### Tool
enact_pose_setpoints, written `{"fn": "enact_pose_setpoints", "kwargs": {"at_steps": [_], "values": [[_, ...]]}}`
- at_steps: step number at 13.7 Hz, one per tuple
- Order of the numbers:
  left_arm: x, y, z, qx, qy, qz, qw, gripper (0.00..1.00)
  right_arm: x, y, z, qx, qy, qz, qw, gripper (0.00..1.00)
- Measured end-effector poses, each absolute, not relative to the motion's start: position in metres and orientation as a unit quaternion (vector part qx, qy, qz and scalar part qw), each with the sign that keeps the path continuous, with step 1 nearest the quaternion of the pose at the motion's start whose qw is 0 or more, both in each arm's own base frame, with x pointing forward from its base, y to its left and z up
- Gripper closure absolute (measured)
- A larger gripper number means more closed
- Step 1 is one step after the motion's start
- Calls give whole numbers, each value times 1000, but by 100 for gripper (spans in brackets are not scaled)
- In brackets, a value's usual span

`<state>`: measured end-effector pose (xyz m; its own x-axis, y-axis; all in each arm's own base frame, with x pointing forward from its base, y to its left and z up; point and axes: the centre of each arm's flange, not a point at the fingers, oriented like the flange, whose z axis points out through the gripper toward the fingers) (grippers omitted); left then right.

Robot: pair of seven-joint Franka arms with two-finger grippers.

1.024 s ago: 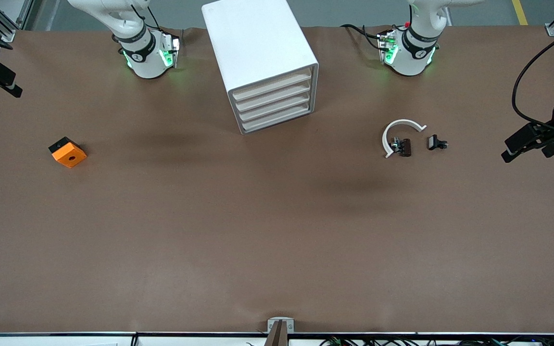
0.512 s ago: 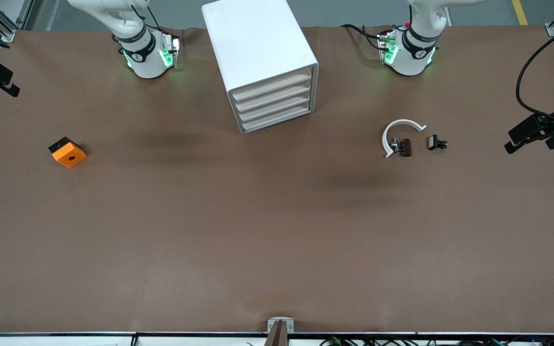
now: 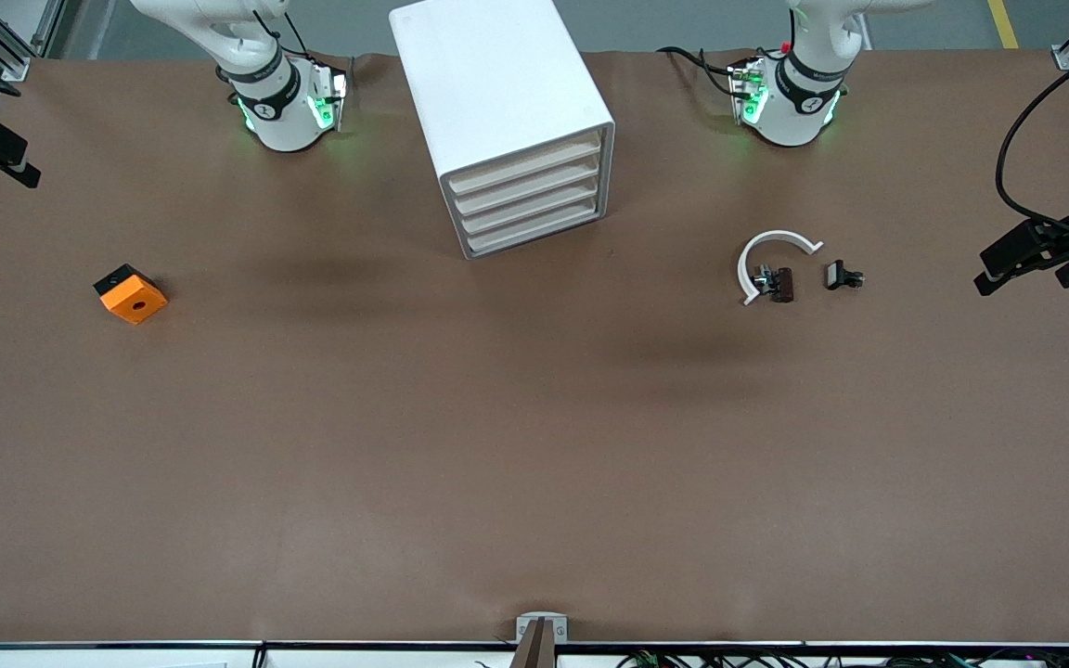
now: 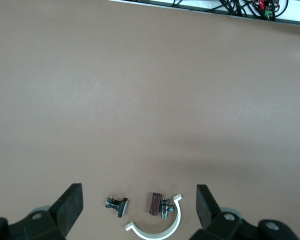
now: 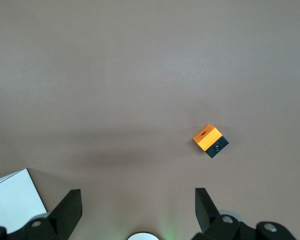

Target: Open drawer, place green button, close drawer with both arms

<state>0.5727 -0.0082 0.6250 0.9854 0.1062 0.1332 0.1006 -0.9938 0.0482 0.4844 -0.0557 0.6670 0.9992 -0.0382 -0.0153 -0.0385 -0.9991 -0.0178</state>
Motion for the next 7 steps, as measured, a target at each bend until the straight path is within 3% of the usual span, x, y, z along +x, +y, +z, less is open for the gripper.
{"fn": "enact_pose_setpoints", "kwargs": {"at_steps": [7], "values": [[573, -9, 624, 996, 52, 67, 20, 0, 491, -56, 657, -1000, 20, 17, 9, 0]]}}
